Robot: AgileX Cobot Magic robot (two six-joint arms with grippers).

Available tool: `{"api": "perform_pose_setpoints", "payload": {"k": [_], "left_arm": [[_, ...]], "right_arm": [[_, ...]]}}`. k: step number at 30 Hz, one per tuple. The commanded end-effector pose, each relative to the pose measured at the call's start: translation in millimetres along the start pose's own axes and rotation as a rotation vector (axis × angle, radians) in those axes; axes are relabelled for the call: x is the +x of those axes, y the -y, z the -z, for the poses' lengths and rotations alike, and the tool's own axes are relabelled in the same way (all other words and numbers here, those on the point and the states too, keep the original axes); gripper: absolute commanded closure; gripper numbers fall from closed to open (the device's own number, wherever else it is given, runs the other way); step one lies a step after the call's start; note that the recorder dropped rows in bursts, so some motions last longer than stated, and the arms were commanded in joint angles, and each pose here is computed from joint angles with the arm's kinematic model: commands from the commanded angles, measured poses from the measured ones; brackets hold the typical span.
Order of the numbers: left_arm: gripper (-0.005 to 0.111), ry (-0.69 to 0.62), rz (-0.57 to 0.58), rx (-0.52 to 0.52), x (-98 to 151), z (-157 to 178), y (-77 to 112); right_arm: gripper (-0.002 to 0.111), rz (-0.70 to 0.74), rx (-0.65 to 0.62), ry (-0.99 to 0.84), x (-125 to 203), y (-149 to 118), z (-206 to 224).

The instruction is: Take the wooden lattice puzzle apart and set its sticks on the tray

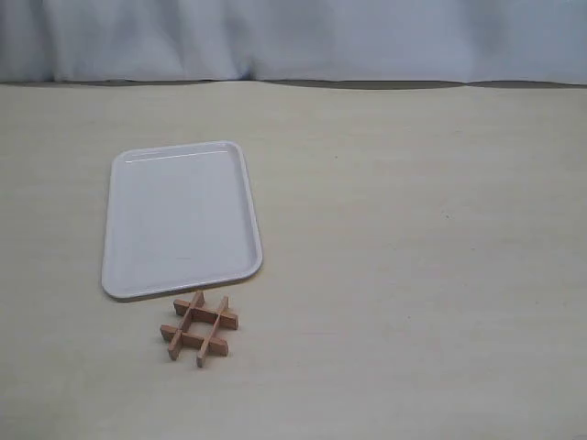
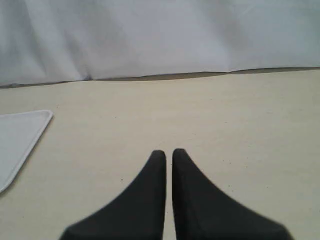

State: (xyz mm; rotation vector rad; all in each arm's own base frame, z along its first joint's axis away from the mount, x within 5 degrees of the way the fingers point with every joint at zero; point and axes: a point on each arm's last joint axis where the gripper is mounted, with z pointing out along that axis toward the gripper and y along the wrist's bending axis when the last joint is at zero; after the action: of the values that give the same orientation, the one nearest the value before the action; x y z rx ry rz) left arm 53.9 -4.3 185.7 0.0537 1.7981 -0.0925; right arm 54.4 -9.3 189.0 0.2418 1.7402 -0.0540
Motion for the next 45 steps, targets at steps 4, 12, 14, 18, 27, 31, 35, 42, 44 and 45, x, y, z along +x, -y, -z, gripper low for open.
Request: {"api": "perform_pose_setpoints", "payload": {"k": [4, 12, 14, 18, 27, 31, 35, 42, 44, 45], "left_arm": [[0.107, 0.173, 0.013, 0.022, -14.8, 1.1, 1.8], [0.107, 0.544, 0.032, 0.060, -46.3, 13.0, 4.4], [0.107, 0.604, 0.032, 0.066, -50.9, 16.0, 4.7], [0.107, 0.775, 0.047, 0.088, -62.9, 26.0, 5.6], [0.107, 0.897, 0.436, 0.316, -89.4, 45.2, 8.0], [0.107, 0.636, 0.301, 0.196, -123.7, 21.3, 10.6], [0.107, 0.194, 0.298, 0.093, -119.7, -55.9, 10.9], [0.107, -0.685, -0.154, 0.086, -98.3, -146.6, 63.8], [0.107, -0.842, -0.249, 0.121, -93.5, -153.2, 81.1], [0.107, -0.923, -0.297, 0.152, -88.5, -154.6, 90.6]], "right_arm": [[0.104, 0.002, -0.002, 0.006, 0.1, -0.1, 0.2], [0.104, 0.002, -0.002, 0.006, 0.1, -0.1, 0.2], [0.104, 0.002, -0.002, 0.006, 0.1, -0.1, 0.2], [0.104, 0.002, -0.002, 0.006, 0.1, -0.1, 0.2], [0.104, 0.002, -0.002, 0.006, 0.1, -0.1, 0.2], [0.104, 0.000, -0.002, 0.006, 0.1, -0.1, 0.2], [0.104, 0.000, -0.002, 0.006, 0.1, -0.1, 0.2], [0.104, 0.000, -0.002, 0.006, 0.1, -0.1, 0.2], [0.104, 0.000, -0.002, 0.006, 0.1, -0.1, 0.2], [0.104, 0.000, -0.002, 0.006, 0.1, -0.1, 0.2]]}}
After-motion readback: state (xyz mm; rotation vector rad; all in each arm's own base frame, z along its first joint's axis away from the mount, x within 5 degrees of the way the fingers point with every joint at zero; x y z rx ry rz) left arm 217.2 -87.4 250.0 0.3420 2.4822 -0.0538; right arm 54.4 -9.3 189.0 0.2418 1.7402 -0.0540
